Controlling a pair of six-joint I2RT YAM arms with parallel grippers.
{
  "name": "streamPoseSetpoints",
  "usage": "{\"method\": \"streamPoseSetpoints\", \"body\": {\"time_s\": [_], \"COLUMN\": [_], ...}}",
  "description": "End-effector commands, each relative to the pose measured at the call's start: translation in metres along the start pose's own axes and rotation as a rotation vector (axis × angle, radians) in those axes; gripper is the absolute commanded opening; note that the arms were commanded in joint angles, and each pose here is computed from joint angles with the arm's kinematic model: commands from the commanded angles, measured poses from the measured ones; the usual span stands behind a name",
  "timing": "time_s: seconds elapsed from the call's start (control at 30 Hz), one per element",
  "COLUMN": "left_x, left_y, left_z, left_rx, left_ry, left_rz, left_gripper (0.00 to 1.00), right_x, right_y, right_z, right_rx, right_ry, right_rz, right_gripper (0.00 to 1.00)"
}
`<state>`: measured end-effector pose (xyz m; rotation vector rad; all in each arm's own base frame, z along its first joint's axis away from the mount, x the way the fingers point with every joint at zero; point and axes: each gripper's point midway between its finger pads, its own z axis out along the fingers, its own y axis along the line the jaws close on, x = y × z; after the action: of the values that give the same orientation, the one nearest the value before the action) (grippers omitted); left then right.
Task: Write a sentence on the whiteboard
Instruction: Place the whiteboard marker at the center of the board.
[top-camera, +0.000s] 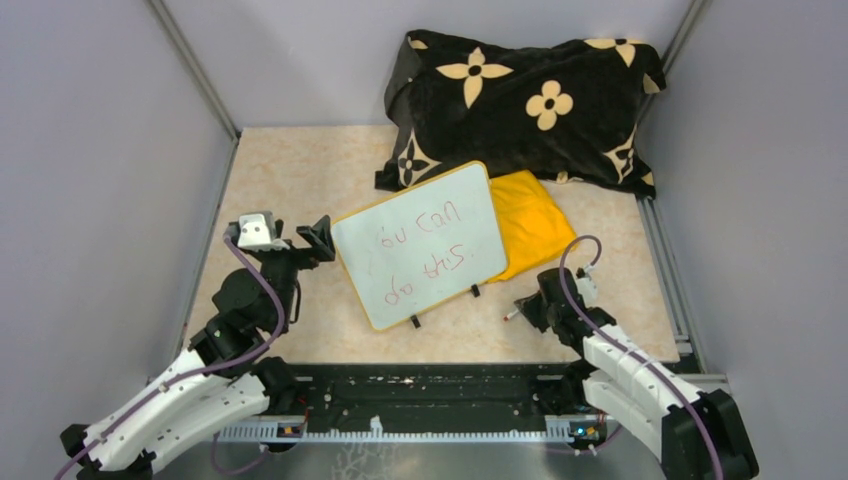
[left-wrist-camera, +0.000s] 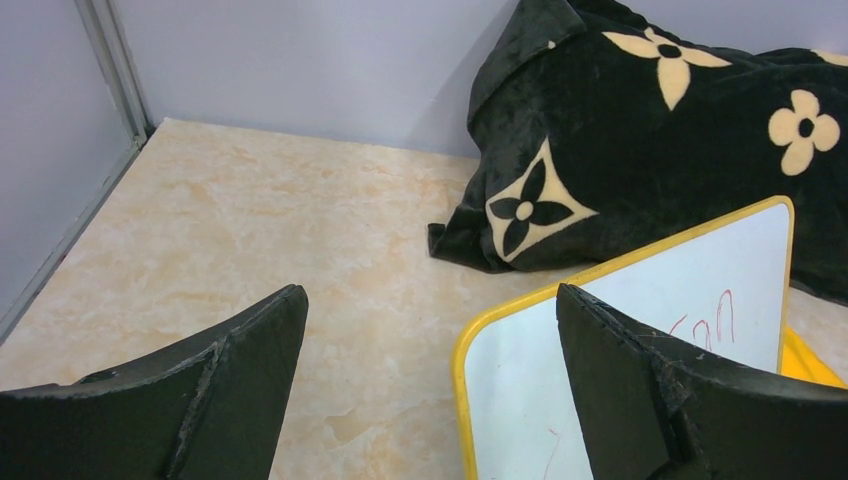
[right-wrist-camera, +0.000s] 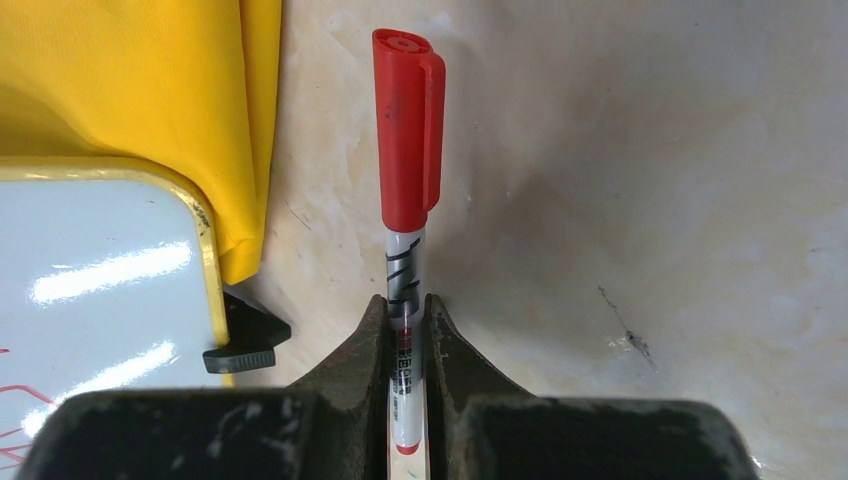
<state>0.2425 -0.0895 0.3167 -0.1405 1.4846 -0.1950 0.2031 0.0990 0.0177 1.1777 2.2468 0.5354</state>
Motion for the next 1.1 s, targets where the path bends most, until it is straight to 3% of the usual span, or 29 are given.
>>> {"method": "streamPoseSetpoints", "body": {"time_s": [0.0, 0.4, 1.07], "left_x": [-0.003, -0.002, -0.001], "left_y": [-0.002, -0.002, 0.0], "left_z": [0.002, 0.002, 0.001], "left_rx": [0.004, 0.005, -0.003], "left_ry": [-0.012, -0.009, -0.008], "left_rz": [0.004, 0.002, 0.0], "left_gripper": [0.99, 0.99, 0.99], "right_x": [-0.003, 0.002, 0.001], "right_y": [-0.001, -0.018, -0.031], "right_z": [0.004, 0.008, 0.009], "right_rx": [-0.006, 0.02, 0.041], "right_ry": [-0.009, -0.001, -0.019], "right_rz": [0.001, 0.001, -0.019], "right_gripper": [0.0, 0.0, 0.09]}}
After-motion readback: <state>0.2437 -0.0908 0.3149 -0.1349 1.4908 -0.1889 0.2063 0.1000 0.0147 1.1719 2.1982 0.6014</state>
